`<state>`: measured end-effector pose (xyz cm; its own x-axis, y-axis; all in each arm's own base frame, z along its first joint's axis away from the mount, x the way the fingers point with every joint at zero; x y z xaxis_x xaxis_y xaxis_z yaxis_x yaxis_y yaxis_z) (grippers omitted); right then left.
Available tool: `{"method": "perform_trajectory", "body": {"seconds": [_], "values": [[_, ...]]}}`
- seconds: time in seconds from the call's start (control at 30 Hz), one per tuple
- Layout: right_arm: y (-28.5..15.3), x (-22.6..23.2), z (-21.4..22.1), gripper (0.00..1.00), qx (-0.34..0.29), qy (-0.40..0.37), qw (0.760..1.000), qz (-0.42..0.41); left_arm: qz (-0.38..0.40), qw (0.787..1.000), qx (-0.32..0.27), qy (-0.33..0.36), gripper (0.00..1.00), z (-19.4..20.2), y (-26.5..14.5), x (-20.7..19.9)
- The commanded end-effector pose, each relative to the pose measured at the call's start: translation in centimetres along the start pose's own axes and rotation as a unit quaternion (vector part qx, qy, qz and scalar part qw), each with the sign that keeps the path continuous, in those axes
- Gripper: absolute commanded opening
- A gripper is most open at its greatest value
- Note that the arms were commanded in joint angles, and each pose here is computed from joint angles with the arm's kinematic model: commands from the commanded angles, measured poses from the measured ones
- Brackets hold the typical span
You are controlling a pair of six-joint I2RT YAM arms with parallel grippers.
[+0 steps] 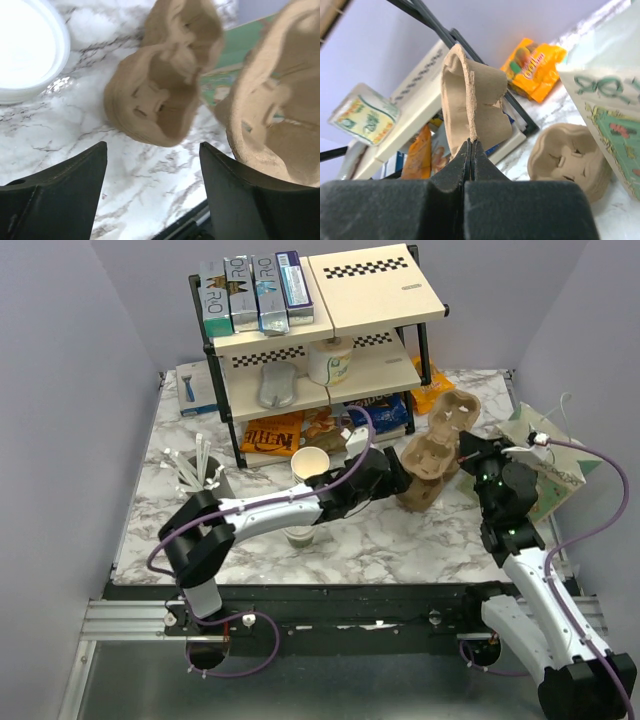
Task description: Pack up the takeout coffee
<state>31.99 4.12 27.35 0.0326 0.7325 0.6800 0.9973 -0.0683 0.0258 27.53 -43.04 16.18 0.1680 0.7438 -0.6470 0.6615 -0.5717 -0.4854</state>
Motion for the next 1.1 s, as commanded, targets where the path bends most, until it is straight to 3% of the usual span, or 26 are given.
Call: {"method": "perform_trajectory", "body": {"seconds": [0.0, 0.27, 0.37, 0.53, 0.63, 0.73, 0.77, 0.83, 0.93, 1.07], "values": [[-0.9, 1.9, -2.2, 0.01, -0.022, -0.020, 0.999, -0.030, 0.027, 0.998, -0.052, 0.010, 0.86, -2.7, -3.3, -1.3], [-1.9, 4.4, -6.2, 0.01, -0.067, -0.027, 0.996, -0.049, 0.028, 0.997, -0.066, 0.011, 0.94, -3.6, -5.7, -0.8], [-2.3, 5.0, -5.8, 0.01, -0.038, -0.048, 0.996, -0.059, 0.024, 0.996, -0.087, 0.015, 0.99, -4.7, -7.5, -0.3], [-4.2, 6.2, -1.2, 0.01, 0.091, -0.085, 0.984, -0.126, 0.029, 0.991, -0.124, 0.034, 0.99, -7.2, -11.8, 0.1], [-6.7, 6.9, 3.1, 0.01, 0.207, -0.086, 0.955, -0.192, 0.029, 0.988, -0.138, 0.061, 0.99, -8.0, -13.7, 0.7], [-10.2, 7.6, 7.1, 0.01, 0.315, -0.070, 0.904, -0.280, 0.047, 0.987, -0.133, 0.082, 0.99, -8.4, -15.1, 0.6], [-12.0, 8.1, 8.2, 0.01, 0.360, -0.061, 0.874, -0.320, 0.049, 0.986, -0.131, 0.087, 0.99, -8.5, -15.4, 0.7], [-13.2, 7.4, 9.7, 0.01, 0.407, -0.067, 0.849, -0.329, 0.055, 0.986, -0.118, 0.100, 0.99, -8.2, -16.0, 0.9], [-13.1, 5.7, 11.0, 0.01, 0.438, -0.083, 0.843, -0.302, 0.038, 0.987, -0.116, 0.102, 0.99, -8.0, -16.4, 2.4], [-14.3, 4.1, 14.2, 0.01, 0.527, -0.056, 0.786, -0.317, 0.012, 0.988, -0.114, 0.102, 0.99, -8.5, -16.9, 4.3]]}}
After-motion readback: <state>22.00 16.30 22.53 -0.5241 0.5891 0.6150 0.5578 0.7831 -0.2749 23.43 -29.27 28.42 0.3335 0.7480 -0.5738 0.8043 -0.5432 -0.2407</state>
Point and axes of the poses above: each gripper's point midway between its finger pads, its own y axis out along the fingers, its own x axis along the line the jaws close on, z = x × y, the point moved 1 cm from there along -y, back along the fingers, and after that the axes turned 3 degrees about y, right-handed, at the moved point
